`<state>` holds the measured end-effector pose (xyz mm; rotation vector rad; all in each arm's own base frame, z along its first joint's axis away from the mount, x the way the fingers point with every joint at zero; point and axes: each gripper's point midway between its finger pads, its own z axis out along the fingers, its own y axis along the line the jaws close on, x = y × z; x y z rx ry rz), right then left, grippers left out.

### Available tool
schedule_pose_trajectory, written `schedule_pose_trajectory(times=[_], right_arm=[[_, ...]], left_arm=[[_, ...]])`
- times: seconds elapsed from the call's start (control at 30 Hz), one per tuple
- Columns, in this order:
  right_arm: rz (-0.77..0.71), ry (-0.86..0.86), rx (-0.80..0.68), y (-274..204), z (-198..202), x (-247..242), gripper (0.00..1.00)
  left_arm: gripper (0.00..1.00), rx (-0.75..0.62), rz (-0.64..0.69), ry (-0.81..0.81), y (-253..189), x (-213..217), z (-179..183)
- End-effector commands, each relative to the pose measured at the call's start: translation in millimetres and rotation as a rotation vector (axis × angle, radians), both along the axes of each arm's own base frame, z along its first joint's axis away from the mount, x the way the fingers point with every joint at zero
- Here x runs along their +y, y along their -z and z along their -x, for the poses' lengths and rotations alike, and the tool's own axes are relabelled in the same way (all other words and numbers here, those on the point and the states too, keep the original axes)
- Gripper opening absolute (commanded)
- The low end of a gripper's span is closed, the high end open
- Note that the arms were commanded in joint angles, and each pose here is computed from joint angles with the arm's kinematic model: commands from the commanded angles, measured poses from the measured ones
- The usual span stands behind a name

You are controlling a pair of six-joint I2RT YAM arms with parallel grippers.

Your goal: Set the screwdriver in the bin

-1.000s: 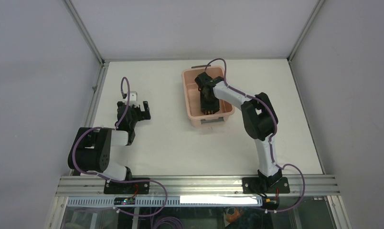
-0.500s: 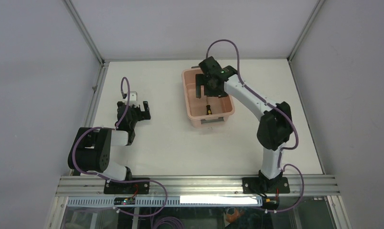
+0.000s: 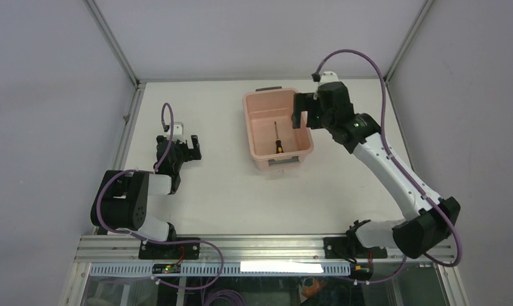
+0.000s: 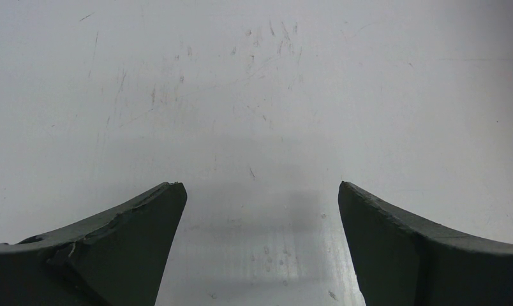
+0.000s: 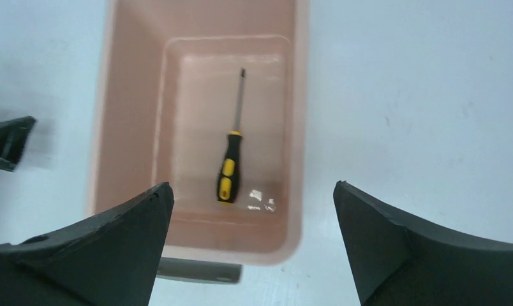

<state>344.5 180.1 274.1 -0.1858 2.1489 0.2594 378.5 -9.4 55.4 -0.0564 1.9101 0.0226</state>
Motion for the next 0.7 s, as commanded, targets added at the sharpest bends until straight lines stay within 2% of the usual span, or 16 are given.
schedule_pose_trajectory(times=[0.0, 0.2, 0.37, 0.67], right_arm=[[-0.021, 0.055, -0.114, 0, 1, -40, 0.99], [-0.012, 0.206, -0.139, 57, 27, -101, 0.99], [0.006, 0.293, -0.174, 96, 50, -127, 0.99], [-0.047, 0.377, -0.278, 112, 63, -143, 0.99]], left_arm=[[0.99, -0.086, 0.017, 0.011, -24, -2, -15], [0.99, -0.085, 0.017, 0.01, -24, -2, -14], [0.99, -0.085, 0.018, 0.012, -24, -2, -14], [0.99, -0.089, 0.017, 0.01, -24, -1, -15]])
